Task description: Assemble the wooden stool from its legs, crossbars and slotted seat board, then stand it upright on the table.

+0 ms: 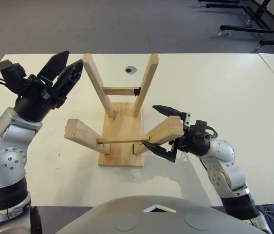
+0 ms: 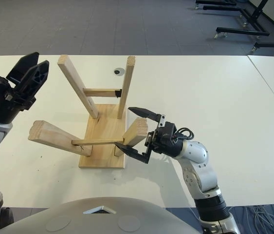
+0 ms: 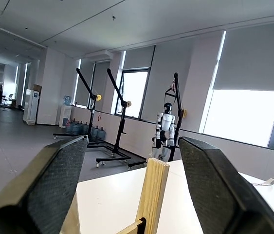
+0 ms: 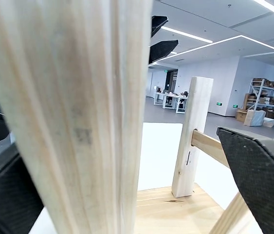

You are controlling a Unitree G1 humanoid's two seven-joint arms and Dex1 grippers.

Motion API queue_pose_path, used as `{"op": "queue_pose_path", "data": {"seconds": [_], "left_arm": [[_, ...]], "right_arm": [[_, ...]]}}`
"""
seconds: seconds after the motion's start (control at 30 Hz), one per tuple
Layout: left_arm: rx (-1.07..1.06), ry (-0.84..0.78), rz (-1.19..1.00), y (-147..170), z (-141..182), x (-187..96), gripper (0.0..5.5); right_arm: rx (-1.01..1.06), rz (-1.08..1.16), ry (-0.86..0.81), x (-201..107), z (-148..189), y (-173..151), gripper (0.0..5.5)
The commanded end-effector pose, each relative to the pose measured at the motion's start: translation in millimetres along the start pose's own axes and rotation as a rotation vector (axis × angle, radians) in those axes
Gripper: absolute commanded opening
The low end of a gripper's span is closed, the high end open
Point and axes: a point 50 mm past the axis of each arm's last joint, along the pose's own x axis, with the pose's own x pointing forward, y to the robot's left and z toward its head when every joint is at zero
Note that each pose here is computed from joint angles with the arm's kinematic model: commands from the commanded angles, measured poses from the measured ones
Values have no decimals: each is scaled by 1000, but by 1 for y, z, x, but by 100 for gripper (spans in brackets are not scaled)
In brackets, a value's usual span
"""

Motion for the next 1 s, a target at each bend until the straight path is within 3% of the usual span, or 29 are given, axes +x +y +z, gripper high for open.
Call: {"op": "queue_pose_path", "data": {"seconds": [0.03, 0.37, 0.7, 1.0], "left_arm": [[5, 18, -33, 2, 4, 4, 340], [94, 139, -329, 2, 23, 37, 340], [32, 488, -690, -18, -6, 55, 340], [-30, 659, -805, -30, -30, 63, 340]], "right_arm": [[-29, -24, 11, -4, -2, -2, 538], [-12, 9, -107, 1, 35, 2, 538], [56, 92, -232, 1, 91, -3, 538], [169, 220, -200, 26, 79, 8, 538]]}}
